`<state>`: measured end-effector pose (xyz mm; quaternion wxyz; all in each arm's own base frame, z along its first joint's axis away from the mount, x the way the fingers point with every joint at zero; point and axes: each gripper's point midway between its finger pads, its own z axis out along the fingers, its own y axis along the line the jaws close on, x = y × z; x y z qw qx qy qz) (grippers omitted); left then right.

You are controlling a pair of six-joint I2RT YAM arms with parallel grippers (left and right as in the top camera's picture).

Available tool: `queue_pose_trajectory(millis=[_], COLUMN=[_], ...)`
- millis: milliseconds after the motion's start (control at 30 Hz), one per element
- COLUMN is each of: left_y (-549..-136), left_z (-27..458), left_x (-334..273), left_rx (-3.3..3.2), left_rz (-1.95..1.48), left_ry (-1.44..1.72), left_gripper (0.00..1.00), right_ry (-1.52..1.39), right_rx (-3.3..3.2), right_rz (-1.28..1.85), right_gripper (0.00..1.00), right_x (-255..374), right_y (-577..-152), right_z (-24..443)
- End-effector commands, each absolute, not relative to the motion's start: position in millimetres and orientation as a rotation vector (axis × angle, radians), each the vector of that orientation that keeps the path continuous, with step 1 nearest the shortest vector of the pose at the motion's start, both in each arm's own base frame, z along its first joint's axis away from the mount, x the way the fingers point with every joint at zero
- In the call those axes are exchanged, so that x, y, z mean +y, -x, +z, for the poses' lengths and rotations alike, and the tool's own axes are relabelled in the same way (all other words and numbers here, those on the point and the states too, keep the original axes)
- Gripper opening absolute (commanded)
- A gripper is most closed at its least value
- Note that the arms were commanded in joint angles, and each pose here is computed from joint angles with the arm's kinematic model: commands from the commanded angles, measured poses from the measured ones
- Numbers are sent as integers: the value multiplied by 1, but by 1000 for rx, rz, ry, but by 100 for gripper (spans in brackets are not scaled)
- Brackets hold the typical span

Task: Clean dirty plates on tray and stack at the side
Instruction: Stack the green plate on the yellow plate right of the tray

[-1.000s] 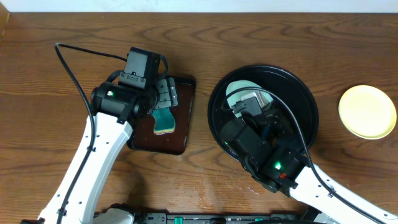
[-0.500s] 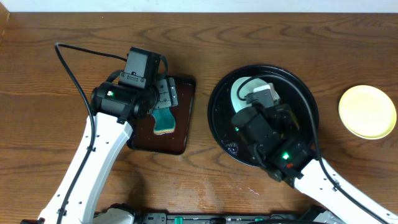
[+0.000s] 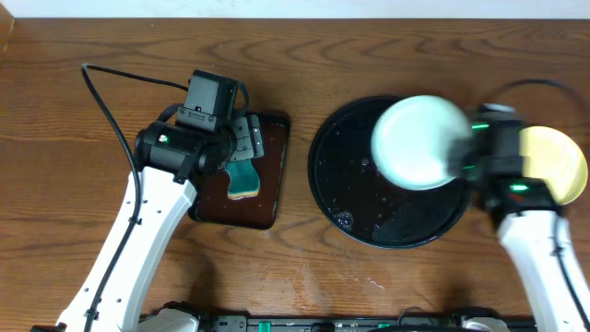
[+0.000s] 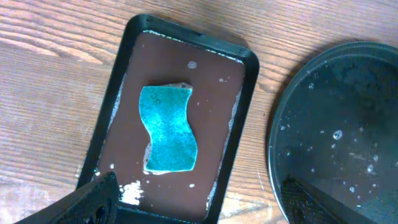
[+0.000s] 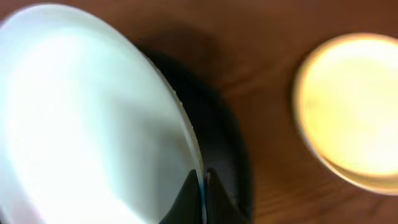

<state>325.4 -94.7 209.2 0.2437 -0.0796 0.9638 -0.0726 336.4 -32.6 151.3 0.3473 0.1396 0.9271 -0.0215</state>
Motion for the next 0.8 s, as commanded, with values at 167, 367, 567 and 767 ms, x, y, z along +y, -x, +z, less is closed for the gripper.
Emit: queue_pose_trajectory(millis=[167,367,567,767], left_y=[-328,-328,-328,-328], left_z=[217,217,217,217], left_x=[-95,-95,-95,-95], left_rx=[2615,2615,2615,2615], left_rz=[-209,-209,-209,-209], left_ry=[222,222,222,222], left_gripper=[84,84,84,84], right_ry=[-1333,-1588,-1574,-1167], right_rx=[2063,1940,1972,1999], right_rz=[87,77,128,371], right_gripper=[1,1,54,76], right_x=[-200,-255,-260,-221], right_y=[-296,-283,-297,-348], right_z=[131,88,58,129])
